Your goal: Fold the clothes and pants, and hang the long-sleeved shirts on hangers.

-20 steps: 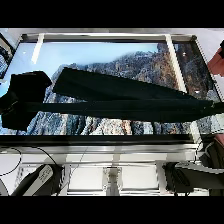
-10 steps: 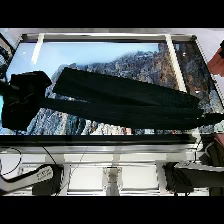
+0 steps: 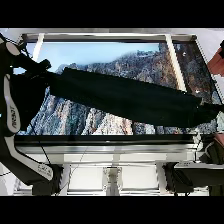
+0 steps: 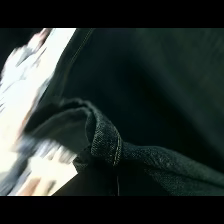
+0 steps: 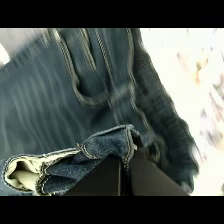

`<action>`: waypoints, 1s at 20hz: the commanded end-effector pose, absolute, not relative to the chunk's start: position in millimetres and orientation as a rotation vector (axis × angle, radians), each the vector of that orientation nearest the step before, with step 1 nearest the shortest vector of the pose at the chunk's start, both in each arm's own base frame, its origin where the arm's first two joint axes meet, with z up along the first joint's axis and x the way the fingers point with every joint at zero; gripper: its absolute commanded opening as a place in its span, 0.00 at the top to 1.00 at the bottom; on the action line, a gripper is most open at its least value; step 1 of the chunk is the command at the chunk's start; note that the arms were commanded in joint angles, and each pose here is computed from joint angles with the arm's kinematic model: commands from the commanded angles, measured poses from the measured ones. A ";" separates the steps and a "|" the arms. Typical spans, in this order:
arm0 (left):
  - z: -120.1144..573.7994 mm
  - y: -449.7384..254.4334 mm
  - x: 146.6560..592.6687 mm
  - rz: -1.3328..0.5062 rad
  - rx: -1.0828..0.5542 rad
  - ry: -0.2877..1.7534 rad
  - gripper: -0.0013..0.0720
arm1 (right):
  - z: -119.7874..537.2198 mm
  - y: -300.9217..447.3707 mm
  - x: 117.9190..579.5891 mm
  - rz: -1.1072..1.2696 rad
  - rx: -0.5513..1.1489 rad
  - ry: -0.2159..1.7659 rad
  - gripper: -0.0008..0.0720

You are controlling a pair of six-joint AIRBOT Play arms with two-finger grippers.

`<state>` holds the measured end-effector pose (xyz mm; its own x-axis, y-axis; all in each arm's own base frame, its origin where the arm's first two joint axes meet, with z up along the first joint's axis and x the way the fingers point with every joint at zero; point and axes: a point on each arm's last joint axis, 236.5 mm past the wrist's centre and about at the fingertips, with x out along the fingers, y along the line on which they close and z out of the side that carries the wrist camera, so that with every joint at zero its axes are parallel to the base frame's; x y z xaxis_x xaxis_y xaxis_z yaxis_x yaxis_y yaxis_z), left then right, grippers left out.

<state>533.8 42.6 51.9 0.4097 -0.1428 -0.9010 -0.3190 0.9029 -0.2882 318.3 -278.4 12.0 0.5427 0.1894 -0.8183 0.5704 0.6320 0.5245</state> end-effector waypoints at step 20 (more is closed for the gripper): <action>16.4 27.2 637.6 0.089 -0.649 0.873 0.93 | -20.8 -289.9 472.2 -0.480 0.950 0.642 0.96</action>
